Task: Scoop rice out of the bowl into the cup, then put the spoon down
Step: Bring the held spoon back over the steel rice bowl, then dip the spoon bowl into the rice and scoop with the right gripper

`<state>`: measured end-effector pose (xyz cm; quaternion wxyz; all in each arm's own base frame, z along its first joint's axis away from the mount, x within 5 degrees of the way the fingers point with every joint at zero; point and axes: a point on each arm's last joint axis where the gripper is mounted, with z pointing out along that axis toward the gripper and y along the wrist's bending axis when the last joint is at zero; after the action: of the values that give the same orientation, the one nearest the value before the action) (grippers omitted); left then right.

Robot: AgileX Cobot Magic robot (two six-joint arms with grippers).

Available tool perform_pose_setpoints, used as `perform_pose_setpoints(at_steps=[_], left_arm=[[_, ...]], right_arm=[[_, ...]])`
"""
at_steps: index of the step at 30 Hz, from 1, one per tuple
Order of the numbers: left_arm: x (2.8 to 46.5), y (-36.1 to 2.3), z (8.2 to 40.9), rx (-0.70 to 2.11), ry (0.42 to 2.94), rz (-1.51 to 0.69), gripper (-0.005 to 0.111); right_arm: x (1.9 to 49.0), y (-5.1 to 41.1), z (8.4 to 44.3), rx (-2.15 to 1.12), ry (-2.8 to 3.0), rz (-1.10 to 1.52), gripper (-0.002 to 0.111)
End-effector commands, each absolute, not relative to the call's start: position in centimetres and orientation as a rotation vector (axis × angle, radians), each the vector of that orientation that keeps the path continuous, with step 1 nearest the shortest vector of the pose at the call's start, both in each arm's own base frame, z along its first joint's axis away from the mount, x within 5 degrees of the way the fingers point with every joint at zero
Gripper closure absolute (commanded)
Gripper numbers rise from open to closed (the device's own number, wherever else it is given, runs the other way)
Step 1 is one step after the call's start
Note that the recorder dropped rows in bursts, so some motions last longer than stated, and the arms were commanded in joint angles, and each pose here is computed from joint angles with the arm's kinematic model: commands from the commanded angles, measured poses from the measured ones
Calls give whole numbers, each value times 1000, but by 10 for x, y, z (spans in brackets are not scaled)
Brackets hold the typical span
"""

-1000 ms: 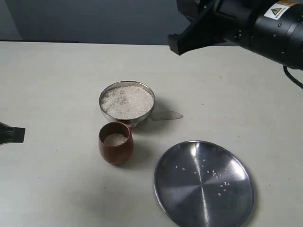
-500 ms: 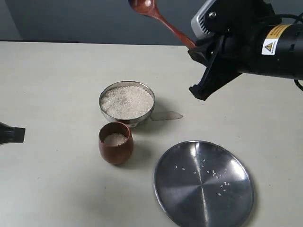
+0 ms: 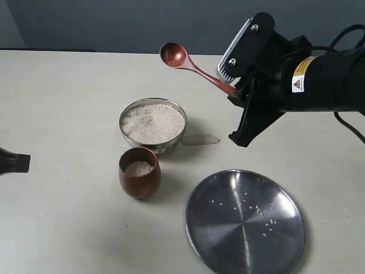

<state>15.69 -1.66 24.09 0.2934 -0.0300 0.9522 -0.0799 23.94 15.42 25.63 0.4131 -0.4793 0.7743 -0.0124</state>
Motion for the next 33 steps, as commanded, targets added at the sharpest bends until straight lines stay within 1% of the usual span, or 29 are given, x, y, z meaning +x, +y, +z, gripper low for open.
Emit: perform_pose_setpoints(at_steps=[1, 6, 10, 14, 19, 22, 29, 33], left_arm=[[156, -16, 241, -73, 2530, -207, 106], [156, -16, 241, -73, 2530, -207, 106], [156, -16, 241, -73, 2530, -207, 106], [156, -16, 241, -73, 2530, -207, 106], [156, -16, 241, -73, 2530, -207, 106], [156, -16, 241, -73, 2530, -207, 106], [156, -16, 241, -73, 2530, -207, 106], [156, -16, 241, -73, 2530, -207, 106]], right_arm=[[248, 156, 246, -1261, 1959, -76, 109], [260, 164, 247, -1368, 1966, -165, 109], [267, 175, 250, -1518, 1931, -304, 109], [273, 188, 243, -1671, 1889, -451, 109], [282, 204, 233, -1774, 1855, -547, 109], [287, 212, 227, -1852, 1824, -665, 109], [296, 223, 228, -1815, 1818, -792, 109], [293, 229, 231, -1823, 1801, -803, 109]])
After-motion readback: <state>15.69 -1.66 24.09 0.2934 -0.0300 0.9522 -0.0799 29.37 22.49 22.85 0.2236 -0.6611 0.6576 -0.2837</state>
